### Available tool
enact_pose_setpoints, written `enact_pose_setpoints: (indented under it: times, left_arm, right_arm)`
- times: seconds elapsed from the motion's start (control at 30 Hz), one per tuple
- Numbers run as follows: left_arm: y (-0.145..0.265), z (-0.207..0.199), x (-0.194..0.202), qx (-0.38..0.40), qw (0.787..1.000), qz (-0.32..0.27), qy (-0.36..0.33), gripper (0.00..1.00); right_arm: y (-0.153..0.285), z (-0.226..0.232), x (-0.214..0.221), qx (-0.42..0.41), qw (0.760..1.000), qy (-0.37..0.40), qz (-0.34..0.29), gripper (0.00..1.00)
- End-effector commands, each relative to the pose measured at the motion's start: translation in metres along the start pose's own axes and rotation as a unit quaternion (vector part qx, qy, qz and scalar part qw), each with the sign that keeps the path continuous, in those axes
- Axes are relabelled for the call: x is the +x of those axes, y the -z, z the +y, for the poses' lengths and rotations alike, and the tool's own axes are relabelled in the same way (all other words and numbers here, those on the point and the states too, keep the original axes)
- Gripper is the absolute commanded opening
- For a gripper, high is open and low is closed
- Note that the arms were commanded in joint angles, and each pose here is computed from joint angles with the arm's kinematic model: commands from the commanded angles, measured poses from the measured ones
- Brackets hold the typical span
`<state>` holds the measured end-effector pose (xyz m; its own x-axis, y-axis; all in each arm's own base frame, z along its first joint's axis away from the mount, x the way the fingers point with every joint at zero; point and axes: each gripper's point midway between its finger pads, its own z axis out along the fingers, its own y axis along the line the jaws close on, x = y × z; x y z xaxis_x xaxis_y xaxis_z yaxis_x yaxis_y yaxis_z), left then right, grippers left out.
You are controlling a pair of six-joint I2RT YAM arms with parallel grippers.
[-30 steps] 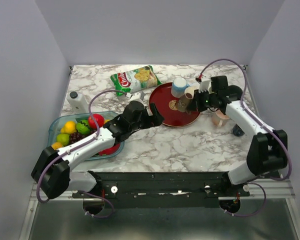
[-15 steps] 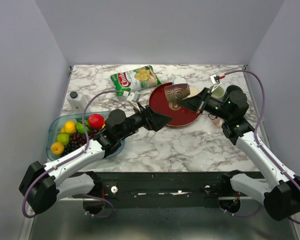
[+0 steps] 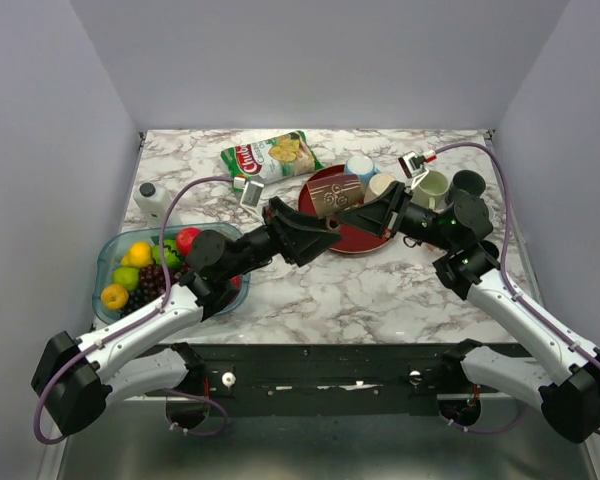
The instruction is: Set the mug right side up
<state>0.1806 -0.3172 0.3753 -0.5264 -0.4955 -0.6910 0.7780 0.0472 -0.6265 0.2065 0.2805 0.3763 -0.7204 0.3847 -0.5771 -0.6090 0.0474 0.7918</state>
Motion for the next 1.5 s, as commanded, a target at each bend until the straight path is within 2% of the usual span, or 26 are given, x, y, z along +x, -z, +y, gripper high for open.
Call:
enact_pose_setpoints:
  times: [0.0, 0.5, 0.97, 1.1, 1.47]
  left_arm:
    - [0.006, -0.022, -0.009, 0.034, 0.999, -0.016, 0.000, 0.68]
    - [0.002, -0.011, -0.012, 0.012, 0.999, -0.033, 0.028, 0.42]
    - [0.012, 0.008, -0.021, -0.039, 0.995, -0.078, 0.038, 0.36]
    - [0.006, 0.004, -0.020, -0.021, 0.995, -0.076, 0.055, 0.36]
    - [0.001, 0.008, -0.025, -0.029, 0.994, -0.085, 0.058, 0.36]
  right_arm:
    - [-0.003, 0.034, -0.016, -0.051, 0.998, 0.027, -0.025, 0.01]
    - [-0.007, 0.036, -0.008, -0.053, 0.997, 0.047, -0.012, 0.01]
    - [0.002, 0.033, 0.003, -0.046, 0.997, 0.058, 0.000, 0.01]
    - [0.001, 0.030, 0.006, -0.044, 0.998, 0.055, 0.003, 0.01]
    - [-0.001, 0.020, 0.012, -0.033, 0.998, 0.050, 0.014, 0.01]
